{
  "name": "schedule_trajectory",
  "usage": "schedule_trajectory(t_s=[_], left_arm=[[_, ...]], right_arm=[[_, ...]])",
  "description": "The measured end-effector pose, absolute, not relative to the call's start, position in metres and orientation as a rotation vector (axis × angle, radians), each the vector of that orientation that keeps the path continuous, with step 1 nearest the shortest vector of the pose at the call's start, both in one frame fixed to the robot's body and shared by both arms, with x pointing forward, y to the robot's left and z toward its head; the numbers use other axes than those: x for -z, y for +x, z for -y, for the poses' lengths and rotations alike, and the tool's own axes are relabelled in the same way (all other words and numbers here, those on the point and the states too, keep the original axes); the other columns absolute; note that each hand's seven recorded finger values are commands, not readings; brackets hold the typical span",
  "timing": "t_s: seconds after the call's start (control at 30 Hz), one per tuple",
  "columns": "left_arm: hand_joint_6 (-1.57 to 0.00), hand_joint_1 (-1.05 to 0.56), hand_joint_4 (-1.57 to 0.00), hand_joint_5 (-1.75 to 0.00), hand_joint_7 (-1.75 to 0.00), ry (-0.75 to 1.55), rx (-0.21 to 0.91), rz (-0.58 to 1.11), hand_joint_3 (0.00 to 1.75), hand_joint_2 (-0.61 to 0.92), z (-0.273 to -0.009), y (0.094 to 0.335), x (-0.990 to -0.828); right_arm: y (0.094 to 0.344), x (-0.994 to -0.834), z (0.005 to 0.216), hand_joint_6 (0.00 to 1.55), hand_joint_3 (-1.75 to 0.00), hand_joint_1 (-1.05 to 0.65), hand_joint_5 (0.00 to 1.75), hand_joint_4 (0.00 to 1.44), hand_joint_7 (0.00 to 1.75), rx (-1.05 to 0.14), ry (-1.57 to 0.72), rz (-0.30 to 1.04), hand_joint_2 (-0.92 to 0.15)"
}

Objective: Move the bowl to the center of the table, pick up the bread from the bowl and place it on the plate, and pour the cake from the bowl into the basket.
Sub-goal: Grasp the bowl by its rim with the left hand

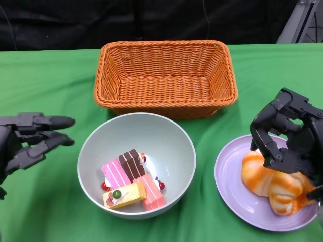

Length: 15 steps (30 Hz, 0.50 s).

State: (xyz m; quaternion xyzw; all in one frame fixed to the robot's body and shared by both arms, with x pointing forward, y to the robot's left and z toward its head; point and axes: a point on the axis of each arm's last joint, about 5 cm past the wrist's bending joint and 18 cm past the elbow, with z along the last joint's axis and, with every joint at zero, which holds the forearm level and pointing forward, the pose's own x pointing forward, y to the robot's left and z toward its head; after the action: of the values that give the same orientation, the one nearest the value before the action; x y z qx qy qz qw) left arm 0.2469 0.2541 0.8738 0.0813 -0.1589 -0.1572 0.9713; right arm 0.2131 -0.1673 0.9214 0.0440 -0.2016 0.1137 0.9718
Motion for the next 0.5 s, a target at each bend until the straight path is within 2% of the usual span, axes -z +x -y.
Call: schedule_trajectory(t_s=[0.2, 0.37, 0.5], left_arm=[[-0.52, -0.68, -0.50, -0.04, 0.00, 0.360, 0.533, 0.367, 0.08, 0.92, -0.265, 0.244, -0.887], [-0.41, -0.78, -0.41, -0.01, 0.00, 0.559, 0.652, 0.432, 0.12, 0.92, -0.268, 0.241, -0.898], [-0.42, -0.80, -0.44, -0.02, -0.01, 0.765, 0.747, 0.581, 0.16, 0.92, -0.260, 0.236, -0.905]], right_arm=[[0.212, -0.921, 0.168, 0.62, -0.97, -0.20, 1.75, 0.69, 1.47, -0.227, 0.096, 0.409, -0.53], [0.211, -0.922, 0.168, 0.61, -0.96, -0.18, 1.74, 0.68, 1.45, -0.226, 0.110, 0.409, -0.54], [0.211, -0.923, 0.168, 0.61, -1.02, -0.15, 1.75, 0.69, 1.45, -0.222, 0.113, 0.404, -0.52]])
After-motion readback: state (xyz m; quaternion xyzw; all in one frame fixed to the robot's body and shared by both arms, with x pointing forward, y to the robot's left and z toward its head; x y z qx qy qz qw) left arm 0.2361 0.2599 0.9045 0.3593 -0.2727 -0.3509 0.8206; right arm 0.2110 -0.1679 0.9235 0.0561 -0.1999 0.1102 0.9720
